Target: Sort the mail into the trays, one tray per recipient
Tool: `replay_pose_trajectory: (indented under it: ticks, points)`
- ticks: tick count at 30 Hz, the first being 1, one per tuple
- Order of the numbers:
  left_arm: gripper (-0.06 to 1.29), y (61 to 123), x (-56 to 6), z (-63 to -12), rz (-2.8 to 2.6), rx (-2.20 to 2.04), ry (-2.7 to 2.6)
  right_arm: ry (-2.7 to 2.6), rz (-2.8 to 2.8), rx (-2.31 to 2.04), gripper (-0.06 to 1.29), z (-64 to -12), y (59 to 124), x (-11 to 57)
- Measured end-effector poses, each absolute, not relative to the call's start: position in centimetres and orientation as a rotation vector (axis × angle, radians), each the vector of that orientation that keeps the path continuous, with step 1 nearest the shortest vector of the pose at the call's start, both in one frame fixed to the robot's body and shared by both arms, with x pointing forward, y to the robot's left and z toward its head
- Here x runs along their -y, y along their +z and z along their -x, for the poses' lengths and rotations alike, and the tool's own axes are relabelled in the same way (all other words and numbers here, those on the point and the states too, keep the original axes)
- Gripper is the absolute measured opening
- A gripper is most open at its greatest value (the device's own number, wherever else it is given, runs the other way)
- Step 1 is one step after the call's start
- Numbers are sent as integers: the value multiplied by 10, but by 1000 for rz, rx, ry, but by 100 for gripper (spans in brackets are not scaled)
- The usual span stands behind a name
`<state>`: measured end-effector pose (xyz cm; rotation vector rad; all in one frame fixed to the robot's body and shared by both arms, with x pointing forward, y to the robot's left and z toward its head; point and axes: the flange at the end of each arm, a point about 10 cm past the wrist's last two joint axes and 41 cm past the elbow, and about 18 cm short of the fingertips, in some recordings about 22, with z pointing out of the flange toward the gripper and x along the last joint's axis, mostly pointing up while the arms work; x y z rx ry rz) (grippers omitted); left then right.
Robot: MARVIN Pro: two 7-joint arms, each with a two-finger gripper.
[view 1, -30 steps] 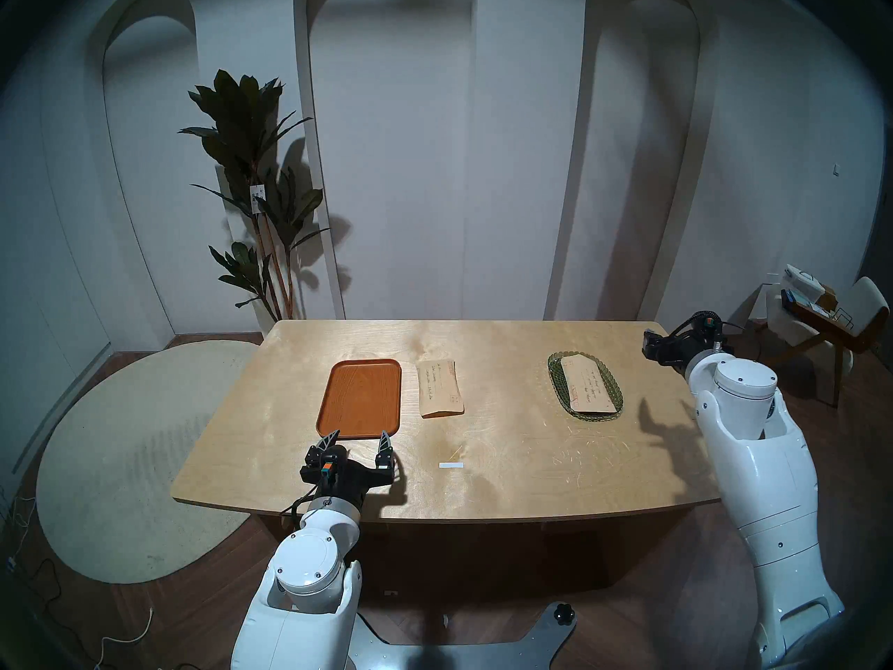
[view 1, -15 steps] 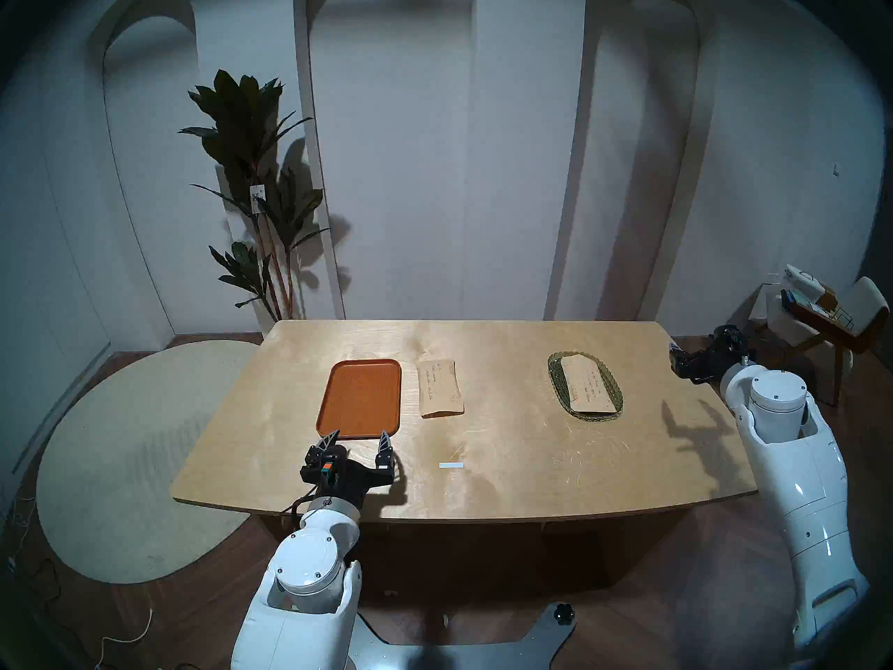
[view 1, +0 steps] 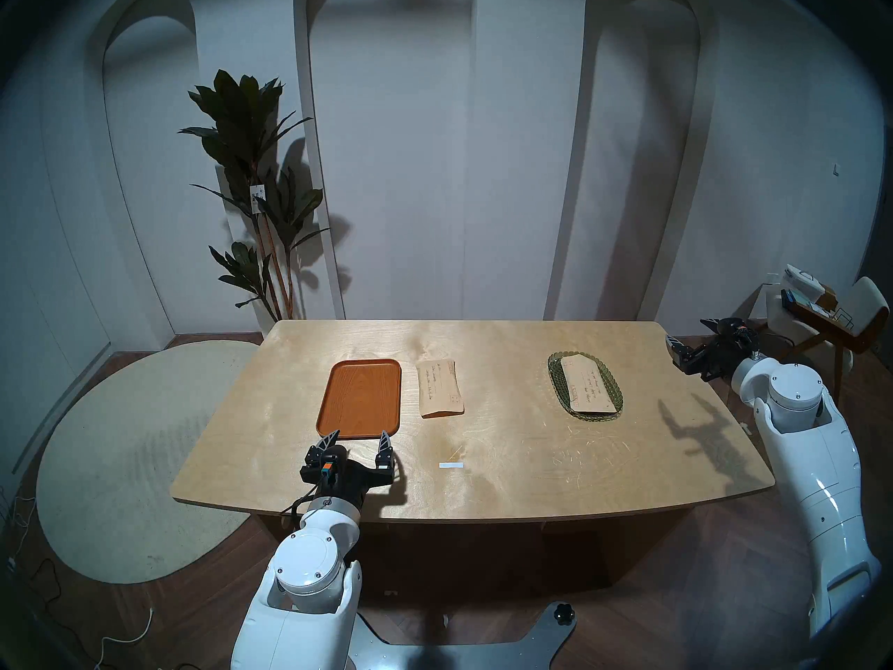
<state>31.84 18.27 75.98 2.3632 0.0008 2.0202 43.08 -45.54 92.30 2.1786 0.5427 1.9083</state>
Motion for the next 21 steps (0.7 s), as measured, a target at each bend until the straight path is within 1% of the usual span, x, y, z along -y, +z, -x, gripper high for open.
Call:
replay_pose_trajectory:
  ticks: [21]
  points:
    - [126, 760, -181, -319, -2369, 32, 2025, 1936, -2167, -580, 122, -430, 925, 456]
